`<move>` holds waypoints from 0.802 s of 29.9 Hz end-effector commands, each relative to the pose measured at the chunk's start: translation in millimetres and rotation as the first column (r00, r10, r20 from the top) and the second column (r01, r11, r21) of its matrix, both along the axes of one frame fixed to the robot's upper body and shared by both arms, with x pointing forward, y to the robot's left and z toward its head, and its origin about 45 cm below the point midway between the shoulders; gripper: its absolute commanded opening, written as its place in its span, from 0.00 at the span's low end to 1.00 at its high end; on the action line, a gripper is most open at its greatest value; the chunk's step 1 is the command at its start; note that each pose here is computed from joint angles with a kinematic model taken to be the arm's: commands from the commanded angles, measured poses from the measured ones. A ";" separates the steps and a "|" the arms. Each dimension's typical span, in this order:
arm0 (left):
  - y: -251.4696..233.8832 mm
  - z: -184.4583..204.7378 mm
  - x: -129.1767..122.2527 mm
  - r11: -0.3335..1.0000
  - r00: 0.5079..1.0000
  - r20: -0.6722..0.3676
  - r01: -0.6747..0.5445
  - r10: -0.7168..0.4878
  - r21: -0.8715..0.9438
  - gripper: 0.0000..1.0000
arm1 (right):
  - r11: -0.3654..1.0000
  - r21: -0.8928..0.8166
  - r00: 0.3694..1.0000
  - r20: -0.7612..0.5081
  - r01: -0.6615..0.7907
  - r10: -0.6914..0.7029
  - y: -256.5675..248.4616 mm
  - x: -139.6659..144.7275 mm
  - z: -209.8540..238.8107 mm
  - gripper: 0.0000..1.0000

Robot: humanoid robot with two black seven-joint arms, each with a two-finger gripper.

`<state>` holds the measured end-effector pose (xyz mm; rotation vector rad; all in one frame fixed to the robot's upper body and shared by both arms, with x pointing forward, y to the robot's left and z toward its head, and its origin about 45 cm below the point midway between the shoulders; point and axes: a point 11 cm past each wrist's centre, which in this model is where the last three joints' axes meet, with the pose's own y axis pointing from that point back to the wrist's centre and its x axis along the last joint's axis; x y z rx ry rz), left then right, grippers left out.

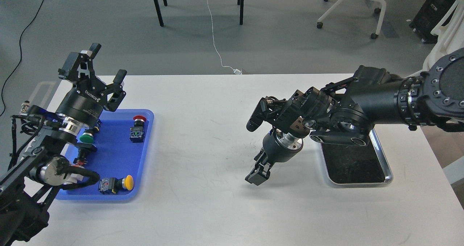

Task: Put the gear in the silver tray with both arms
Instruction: 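Lower the right gripper onto the second gear and grasp it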

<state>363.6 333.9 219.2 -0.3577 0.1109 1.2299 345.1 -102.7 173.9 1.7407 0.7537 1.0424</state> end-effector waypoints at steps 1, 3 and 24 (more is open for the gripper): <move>0.0 -1.9 -1.1 1.000 1.000 -0.005 -0.001 0.001 -0.001 0.98 | 1.000 -0.025 1.000 0.001 -0.007 0.007 -3.8 -0.6 -4.1 0.65; 0.2 -3.0 -2.0 1.000 1.000 -0.007 0.000 0.000 -0.002 0.98 | 1.000 -0.030 1.000 0.001 -0.007 0.007 -5.1 -0.6 -4.7 0.63; -1.1 0.1 -1.7 1.000 1.000 -0.001 0.000 0.000 -0.001 0.98 | 0.999 -0.035 1.000 -0.002 0.007 -0.007 -15.0 -1.6 -18.9 0.54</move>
